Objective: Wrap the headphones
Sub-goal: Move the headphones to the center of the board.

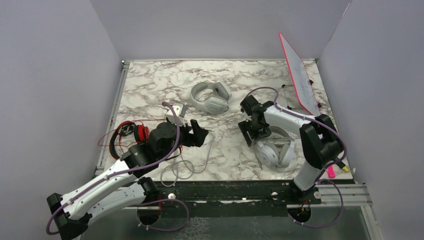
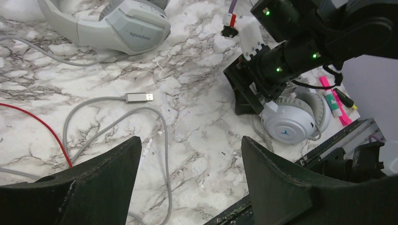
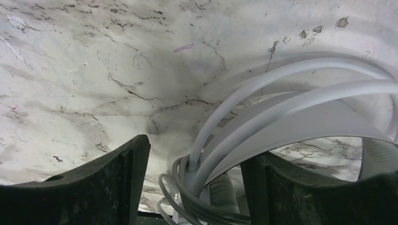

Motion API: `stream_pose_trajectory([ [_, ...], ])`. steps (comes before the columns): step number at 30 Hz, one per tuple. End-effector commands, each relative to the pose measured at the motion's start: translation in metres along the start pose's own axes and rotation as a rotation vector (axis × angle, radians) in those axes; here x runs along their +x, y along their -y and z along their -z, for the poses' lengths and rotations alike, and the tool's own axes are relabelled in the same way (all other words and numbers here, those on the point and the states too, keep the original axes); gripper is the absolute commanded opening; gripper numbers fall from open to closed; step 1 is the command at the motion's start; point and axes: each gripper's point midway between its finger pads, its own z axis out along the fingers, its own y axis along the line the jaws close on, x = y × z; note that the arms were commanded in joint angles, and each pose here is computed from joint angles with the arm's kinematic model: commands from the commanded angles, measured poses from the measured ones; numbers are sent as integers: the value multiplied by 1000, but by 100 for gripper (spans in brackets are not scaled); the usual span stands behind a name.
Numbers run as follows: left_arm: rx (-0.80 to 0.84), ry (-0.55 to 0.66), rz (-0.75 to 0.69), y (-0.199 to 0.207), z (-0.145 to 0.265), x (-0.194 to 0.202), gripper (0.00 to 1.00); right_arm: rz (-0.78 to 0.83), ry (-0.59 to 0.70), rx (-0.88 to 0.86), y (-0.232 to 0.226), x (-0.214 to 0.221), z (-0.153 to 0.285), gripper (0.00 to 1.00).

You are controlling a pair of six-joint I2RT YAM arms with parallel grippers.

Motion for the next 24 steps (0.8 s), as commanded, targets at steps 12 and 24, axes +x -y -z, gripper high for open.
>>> stream_pose_trajectory([
  [12,-57,51,-28,10,13,-56,80,-9,478,-94,-21,-136,132,99],
  [24,6,33,43,33,24,-74,95,144,697,-215,-58,-305,93,99],
])
